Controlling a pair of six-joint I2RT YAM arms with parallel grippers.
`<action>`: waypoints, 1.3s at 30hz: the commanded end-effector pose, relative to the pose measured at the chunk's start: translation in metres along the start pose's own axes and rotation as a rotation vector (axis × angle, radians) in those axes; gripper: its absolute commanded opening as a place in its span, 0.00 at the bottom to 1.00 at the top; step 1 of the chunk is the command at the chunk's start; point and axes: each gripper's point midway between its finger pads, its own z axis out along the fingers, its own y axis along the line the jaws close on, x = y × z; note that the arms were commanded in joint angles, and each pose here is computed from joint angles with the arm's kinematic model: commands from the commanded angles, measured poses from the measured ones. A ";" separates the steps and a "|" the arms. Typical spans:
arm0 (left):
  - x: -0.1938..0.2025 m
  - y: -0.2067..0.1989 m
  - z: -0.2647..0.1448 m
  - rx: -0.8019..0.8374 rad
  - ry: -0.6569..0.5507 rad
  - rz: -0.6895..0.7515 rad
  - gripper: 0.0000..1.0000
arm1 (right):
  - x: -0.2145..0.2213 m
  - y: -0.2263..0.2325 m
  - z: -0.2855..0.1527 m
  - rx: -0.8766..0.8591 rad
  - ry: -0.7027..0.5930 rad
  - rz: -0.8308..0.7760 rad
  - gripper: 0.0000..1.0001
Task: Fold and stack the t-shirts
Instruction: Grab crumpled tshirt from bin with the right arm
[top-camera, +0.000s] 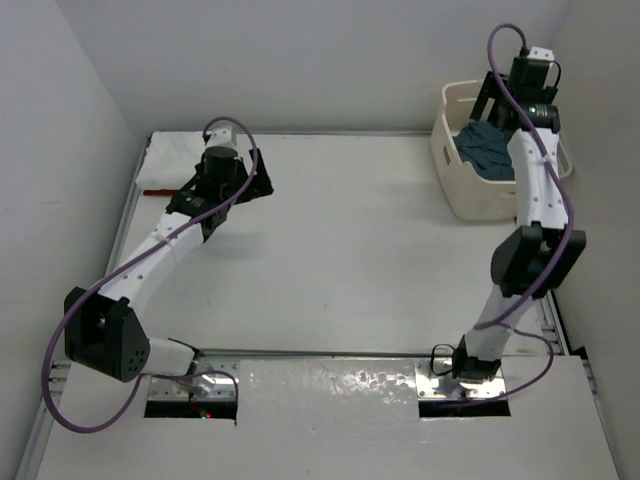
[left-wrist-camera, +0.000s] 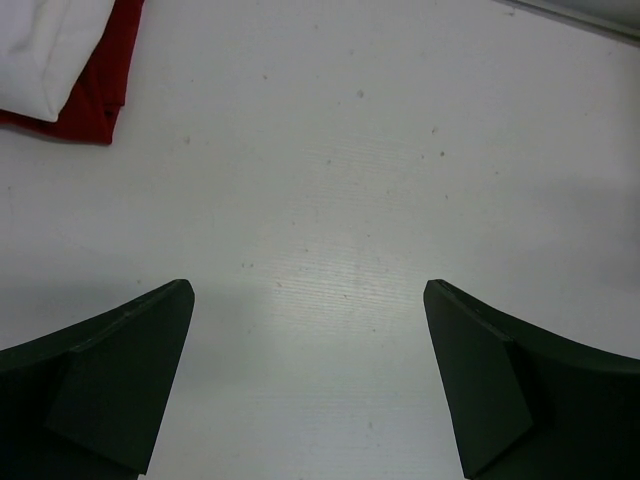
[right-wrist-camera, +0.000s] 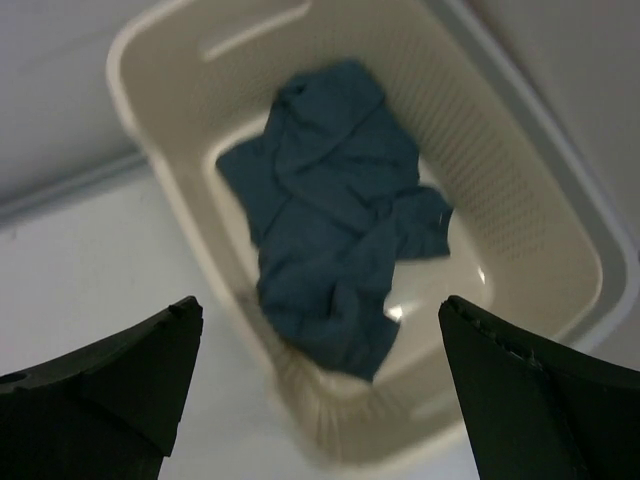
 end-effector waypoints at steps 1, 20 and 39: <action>-0.034 -0.011 -0.002 0.028 -0.097 -0.011 1.00 | -0.011 -0.024 0.037 0.117 0.034 0.021 0.99; -0.042 -0.009 0.042 -0.071 -0.016 0.049 1.00 | 0.075 -0.080 0.255 0.174 0.029 0.186 0.99; -0.085 -0.003 0.025 -0.163 -0.114 -0.001 1.00 | 0.204 -0.033 0.283 -0.017 0.351 0.377 0.63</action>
